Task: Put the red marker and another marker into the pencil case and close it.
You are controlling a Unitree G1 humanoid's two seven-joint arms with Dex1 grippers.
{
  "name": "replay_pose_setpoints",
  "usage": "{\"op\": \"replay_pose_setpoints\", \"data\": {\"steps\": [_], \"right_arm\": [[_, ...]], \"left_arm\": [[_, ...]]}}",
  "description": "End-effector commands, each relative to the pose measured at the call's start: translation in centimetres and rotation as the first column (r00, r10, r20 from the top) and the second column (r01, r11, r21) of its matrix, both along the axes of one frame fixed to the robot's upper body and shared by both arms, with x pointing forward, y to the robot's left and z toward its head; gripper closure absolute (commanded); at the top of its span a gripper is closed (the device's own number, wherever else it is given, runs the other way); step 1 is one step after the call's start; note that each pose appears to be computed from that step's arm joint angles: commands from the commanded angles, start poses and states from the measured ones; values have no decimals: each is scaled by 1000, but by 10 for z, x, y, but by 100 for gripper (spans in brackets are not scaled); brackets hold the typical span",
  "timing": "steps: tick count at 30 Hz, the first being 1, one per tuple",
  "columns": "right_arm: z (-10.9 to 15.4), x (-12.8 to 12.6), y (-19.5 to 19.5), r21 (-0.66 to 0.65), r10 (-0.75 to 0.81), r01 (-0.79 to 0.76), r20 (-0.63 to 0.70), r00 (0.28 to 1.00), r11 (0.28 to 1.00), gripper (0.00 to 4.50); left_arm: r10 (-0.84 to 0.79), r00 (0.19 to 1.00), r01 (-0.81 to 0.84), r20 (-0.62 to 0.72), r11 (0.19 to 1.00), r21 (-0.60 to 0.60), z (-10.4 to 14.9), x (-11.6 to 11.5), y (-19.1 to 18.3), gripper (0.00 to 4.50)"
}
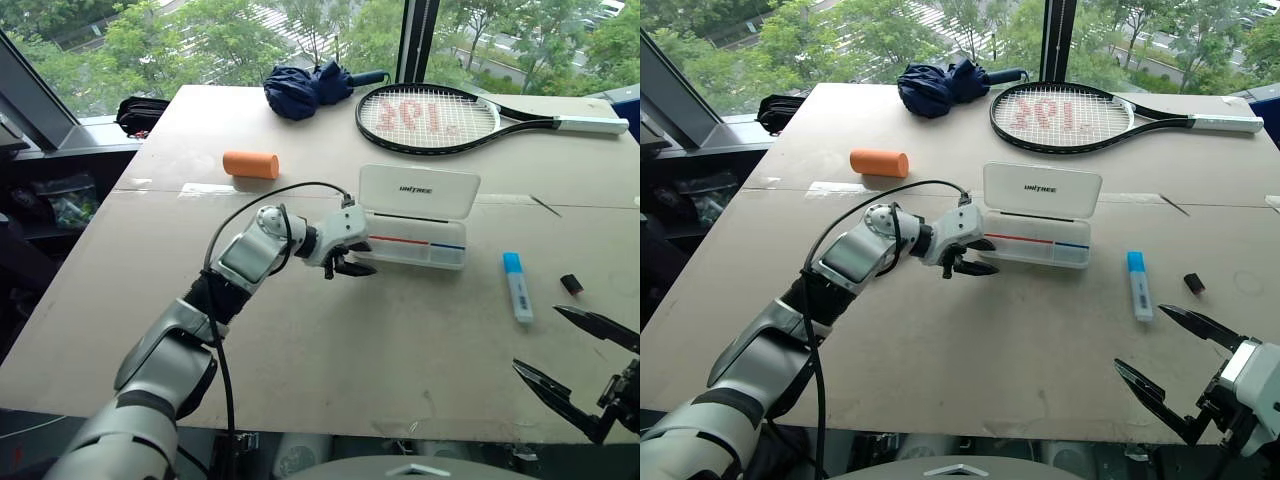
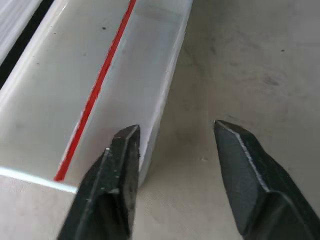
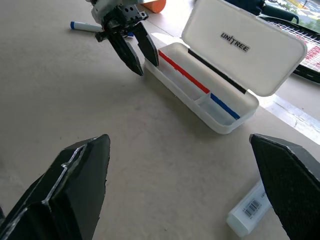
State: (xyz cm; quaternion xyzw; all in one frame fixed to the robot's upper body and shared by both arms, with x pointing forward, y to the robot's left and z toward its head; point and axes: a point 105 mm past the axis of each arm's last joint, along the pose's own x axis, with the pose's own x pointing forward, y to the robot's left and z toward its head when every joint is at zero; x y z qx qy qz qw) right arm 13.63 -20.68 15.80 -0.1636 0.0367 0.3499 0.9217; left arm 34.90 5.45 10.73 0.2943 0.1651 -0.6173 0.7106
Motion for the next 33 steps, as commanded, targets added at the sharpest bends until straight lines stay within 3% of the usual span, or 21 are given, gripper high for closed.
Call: {"op": "replay_pose_setpoints", "data": {"steps": [1, 2, 7, 14, 22, 25, 30, 33], "right_arm": [[2, -5, 3, -11, -7, 7, 30, 1000, 1000, 0], [2, -6, 3, -10, -10, 10, 31, 999, 1000, 0], [0, -10, 5, -5, -20, 20, 31, 999, 1000, 0], [-2, -15, 7, 5, -20, 20, 11, 1000, 1000, 0], [-7, -16, 9, 10, -1, 2, -12, 1000, 1000, 0], [-8, -15, 8, 3, 11, -11, -22, 1000, 1000, 0], [-6, -15, 8, 4, 23, -23, -25, 999, 1000, 0], [-7, -14, 9, 12, 28, -27, -28, 999, 1000, 0]], "left_arm": [[-58, 998, 58, -1, 997, 55, -15, 3, -4, 403], [-66, 998, 66, 0, 996, 55, -16, 4, -5, 445], [-112, 994, 111, 6, 992, 61, -13, 5, -4, 445], [-233, 967, 238, -106, 971, 39, -4, -37, 19, 445], [-145, 981, 154, -131, 987, 55, -10, -62, 22, 445], [-131, 982, 137, -136, 990, 40, -9, -67, 22, 363], [-44, 992, 36, -120, 997, -68, 17, -70, 33, 136], [48, 988, -69, -146, 987, -145, 25, -78, 56, 136]]}}
